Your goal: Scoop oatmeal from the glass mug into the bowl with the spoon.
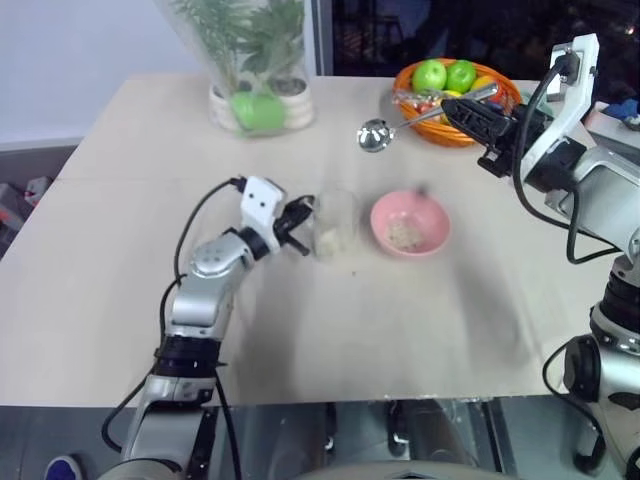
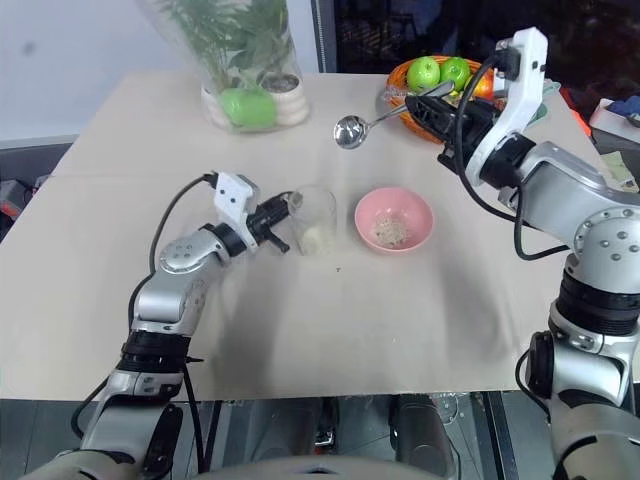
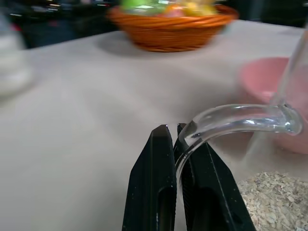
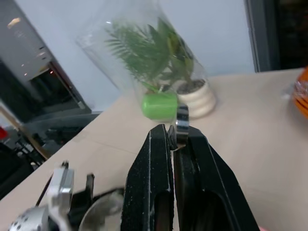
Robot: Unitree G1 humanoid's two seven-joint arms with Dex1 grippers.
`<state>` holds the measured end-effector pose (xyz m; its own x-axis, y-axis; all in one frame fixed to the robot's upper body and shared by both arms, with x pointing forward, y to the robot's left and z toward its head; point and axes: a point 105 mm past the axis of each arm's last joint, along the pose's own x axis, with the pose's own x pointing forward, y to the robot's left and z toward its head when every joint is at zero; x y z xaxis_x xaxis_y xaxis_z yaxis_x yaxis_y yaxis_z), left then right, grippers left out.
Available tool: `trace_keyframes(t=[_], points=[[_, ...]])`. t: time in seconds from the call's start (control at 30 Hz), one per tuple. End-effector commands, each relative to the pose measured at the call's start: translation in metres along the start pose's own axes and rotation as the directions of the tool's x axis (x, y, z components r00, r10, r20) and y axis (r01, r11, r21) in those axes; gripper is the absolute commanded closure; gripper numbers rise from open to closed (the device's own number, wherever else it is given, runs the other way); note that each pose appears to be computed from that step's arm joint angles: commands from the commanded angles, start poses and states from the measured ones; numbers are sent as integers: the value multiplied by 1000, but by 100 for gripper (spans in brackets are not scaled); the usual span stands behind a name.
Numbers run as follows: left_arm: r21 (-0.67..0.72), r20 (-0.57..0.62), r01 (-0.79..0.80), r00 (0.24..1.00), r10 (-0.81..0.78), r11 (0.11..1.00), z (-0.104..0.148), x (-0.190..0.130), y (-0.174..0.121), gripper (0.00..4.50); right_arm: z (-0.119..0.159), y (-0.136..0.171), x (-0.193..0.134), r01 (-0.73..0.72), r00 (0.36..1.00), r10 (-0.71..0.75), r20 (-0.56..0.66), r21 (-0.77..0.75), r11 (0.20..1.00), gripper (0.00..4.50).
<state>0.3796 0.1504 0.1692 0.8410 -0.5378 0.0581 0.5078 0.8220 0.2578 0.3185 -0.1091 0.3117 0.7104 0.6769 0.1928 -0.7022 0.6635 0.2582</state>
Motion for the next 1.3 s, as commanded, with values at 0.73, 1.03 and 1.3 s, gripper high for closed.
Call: trace_keyframes(t=[0.73, 1.03, 1.3], points=[[326, 171, -110, 984, 56, 939, 75, 37, 11, 448, -45, 33, 39, -252, 957, 111, -268, -576, 778, 450], [444, 214, -80, 977, -19, 892, 87, 54, -1, 448, -57, 21, 48, -264, 943, 98, -317, -538, 801, 450], [467, 243, -68, 969, -54, 882, 94, 65, -8, 448, -64, 26, 49, -284, 933, 127, -336, -476, 832, 450]])
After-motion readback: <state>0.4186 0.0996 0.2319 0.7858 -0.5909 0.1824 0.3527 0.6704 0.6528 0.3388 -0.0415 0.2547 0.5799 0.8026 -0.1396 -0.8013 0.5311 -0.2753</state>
